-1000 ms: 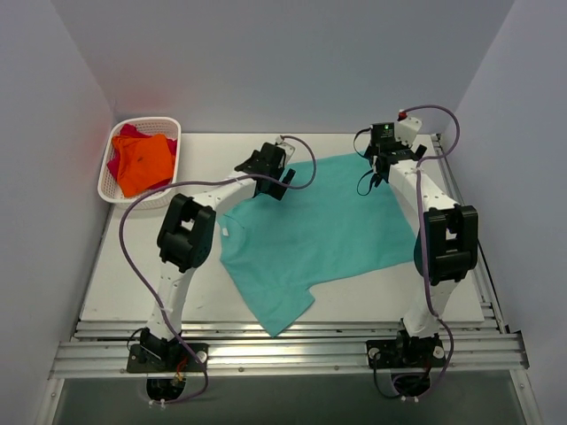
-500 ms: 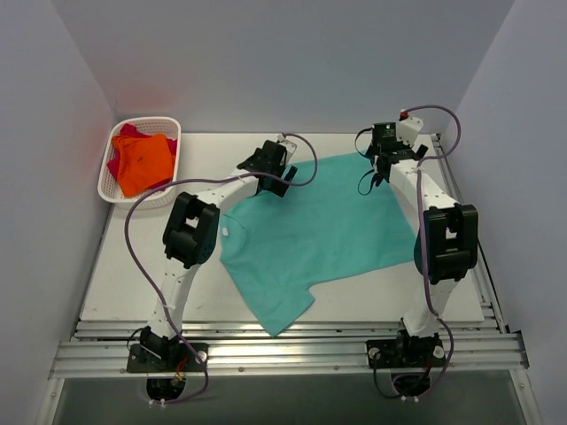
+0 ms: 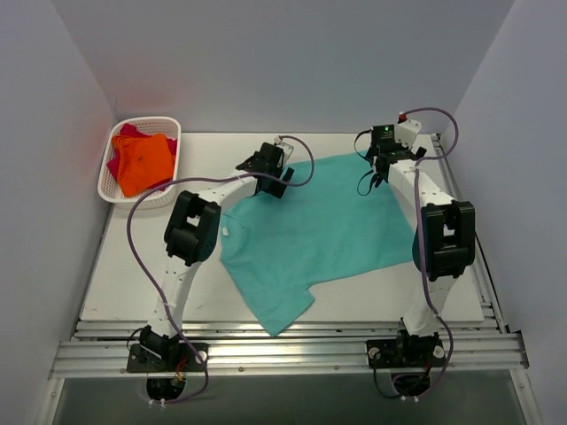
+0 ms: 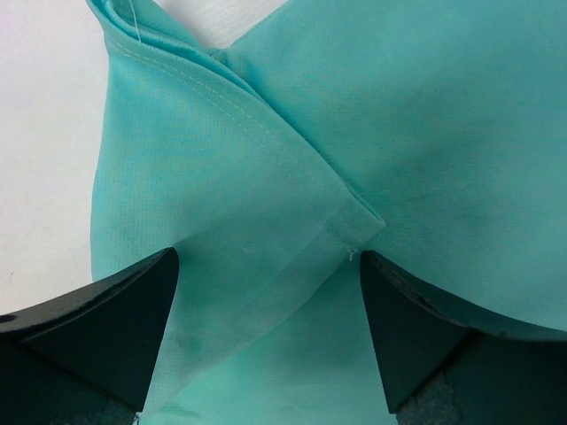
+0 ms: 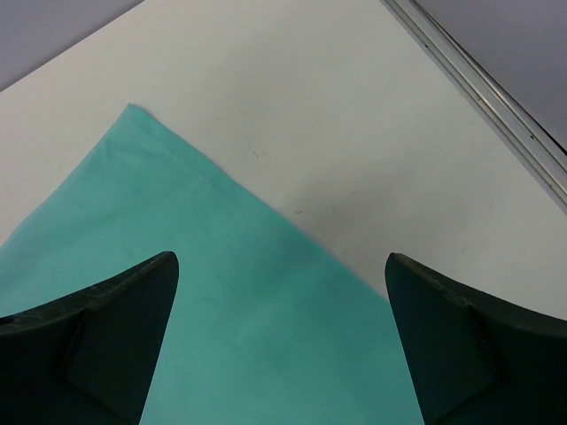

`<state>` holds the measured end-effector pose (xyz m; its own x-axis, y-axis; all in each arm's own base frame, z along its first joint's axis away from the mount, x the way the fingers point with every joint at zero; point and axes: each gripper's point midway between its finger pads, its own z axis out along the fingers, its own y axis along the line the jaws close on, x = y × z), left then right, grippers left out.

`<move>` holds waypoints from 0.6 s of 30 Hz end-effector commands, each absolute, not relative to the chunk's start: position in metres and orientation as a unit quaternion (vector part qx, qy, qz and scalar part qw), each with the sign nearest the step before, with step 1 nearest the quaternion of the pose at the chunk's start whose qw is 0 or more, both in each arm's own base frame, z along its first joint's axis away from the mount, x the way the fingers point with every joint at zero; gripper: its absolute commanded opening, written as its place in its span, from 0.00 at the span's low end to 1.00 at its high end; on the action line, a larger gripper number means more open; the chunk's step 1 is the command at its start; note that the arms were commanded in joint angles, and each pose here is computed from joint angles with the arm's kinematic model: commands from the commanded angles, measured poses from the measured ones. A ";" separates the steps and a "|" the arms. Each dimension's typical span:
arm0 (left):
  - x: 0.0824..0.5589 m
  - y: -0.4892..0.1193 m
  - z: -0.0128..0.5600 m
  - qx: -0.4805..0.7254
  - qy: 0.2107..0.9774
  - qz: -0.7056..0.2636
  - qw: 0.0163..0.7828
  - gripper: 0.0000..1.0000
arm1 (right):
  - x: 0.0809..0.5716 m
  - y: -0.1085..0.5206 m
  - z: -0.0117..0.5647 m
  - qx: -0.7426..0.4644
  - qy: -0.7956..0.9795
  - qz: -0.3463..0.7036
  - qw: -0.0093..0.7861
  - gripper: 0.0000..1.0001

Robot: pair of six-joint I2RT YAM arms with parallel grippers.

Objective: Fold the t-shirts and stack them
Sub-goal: Flatten the tshirt out

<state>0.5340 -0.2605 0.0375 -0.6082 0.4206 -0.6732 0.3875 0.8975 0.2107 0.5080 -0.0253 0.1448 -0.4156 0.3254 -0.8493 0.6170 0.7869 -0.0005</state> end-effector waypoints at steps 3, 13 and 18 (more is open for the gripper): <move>0.549 -0.270 0.053 0.215 0.886 0.003 0.410 0.83 | 0.511 -0.032 0.150 0.292 0.819 -0.166 0.466 0.99; 0.550 -0.268 0.057 0.211 0.886 0.006 0.412 0.51 | 0.513 -0.031 0.147 0.290 0.821 -0.166 0.463 0.99; 0.550 -0.269 0.055 0.210 0.888 0.005 0.408 0.24 | 0.514 -0.031 0.144 0.290 0.822 -0.168 0.461 0.98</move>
<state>0.5350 -0.2628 0.0376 -0.6103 0.4042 -0.6813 0.3819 0.9036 0.1939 0.5084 -0.0253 0.1406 -0.4229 0.3242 -0.8462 0.6168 0.7871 -0.0068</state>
